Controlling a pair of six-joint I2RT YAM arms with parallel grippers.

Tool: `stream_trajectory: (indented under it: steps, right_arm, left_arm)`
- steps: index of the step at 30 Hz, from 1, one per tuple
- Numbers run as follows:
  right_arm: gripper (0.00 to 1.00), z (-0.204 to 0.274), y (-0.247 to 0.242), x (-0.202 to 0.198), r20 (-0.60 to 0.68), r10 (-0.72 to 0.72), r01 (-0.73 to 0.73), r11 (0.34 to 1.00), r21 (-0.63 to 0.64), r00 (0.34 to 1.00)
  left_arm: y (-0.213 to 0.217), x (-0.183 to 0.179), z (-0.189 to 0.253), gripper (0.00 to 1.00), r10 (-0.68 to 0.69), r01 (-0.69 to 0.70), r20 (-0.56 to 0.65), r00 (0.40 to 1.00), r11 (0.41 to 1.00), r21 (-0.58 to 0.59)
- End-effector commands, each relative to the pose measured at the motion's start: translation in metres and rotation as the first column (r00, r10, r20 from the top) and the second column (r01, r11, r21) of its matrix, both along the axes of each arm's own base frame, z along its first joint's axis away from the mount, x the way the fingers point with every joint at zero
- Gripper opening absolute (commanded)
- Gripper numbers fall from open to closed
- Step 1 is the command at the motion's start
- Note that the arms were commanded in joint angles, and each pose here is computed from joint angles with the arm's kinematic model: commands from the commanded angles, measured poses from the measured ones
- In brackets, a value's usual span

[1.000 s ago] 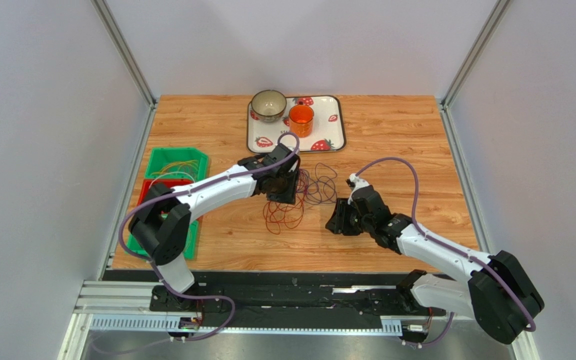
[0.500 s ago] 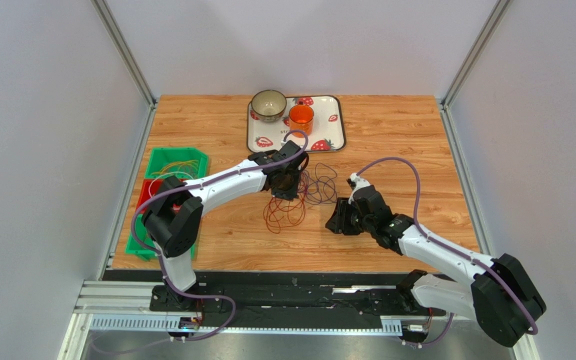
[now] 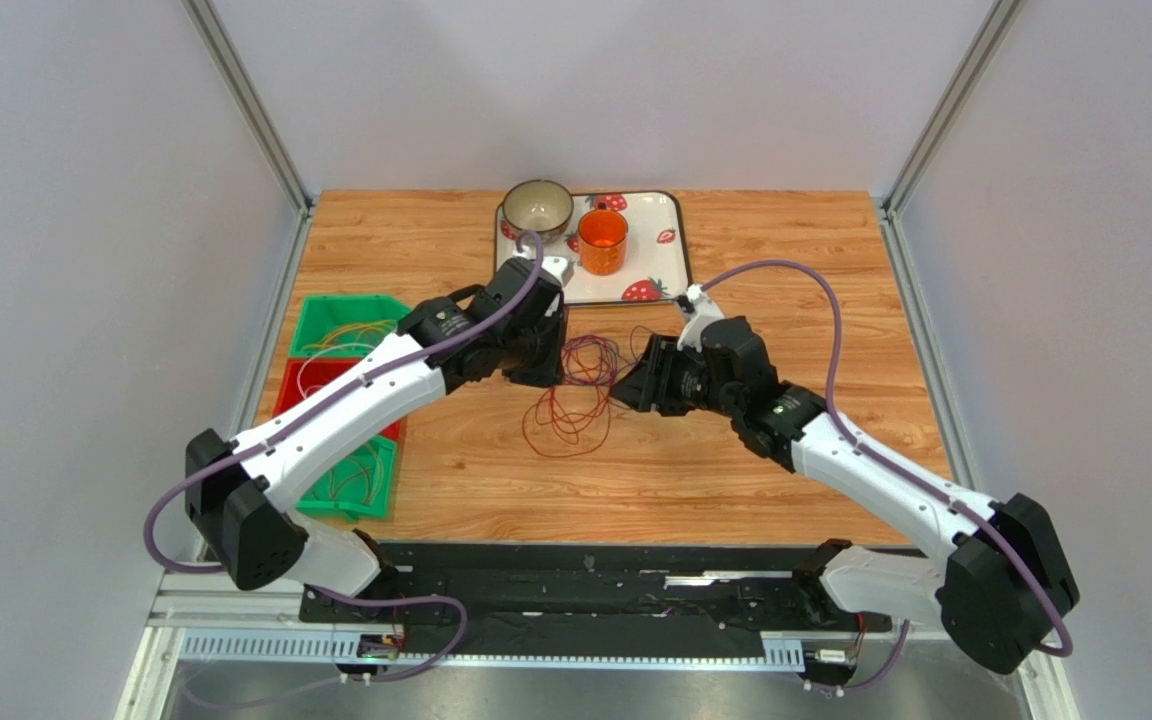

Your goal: Untangle the cables

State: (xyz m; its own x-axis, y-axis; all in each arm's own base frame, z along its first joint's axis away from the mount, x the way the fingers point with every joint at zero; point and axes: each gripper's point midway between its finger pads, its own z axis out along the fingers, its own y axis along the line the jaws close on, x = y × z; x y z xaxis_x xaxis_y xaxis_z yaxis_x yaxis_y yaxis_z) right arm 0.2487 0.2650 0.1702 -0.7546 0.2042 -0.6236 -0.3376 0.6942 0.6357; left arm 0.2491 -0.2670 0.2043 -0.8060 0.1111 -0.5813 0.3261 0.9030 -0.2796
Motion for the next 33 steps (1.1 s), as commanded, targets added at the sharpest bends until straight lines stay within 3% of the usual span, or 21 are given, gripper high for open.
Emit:
stream_trajectory:
  steps: [1,7,14,16,22,33]
  right_arm:
    - [0.48,0.024,0.016,0.011,0.024,0.011,-0.013,0.998,0.058,1.000]
    - [0.51,0.012,0.028,0.019,-0.039,0.022,-0.020,0.999,0.048,0.999]
    - [0.57,0.006,0.054,0.006,-0.078,0.102,-0.096,0.992,0.081,0.992]
    - [0.59,0.011,0.059,0.004,-0.065,0.115,-0.109,0.990,0.091,0.991]
    - [0.59,0.007,0.069,-0.002,-0.080,0.141,-0.134,0.988,0.083,0.987]
    - [0.59,-0.004,0.094,-0.006,-0.127,0.180,-0.170,0.982,0.087,0.975]
  left_arm:
    - [0.020,-0.015,0.034,0.00,0.007,-0.007,0.051,0.999,1.000,-0.017]
    - [0.051,-0.030,0.100,0.00,0.026,-0.017,0.178,0.984,0.998,-0.054]
    - [0.074,-0.064,0.204,0.00,0.008,0.095,0.387,0.922,0.964,-0.248]
    - [0.080,-0.067,0.212,0.00,0.020,0.101,0.419,0.908,0.959,-0.265]
    - [0.096,-0.066,0.177,0.00,0.059,0.020,0.380,0.923,0.979,-0.201]
    - [0.094,-0.059,0.050,0.00,0.110,-0.096,0.198,0.974,0.992,-0.080]
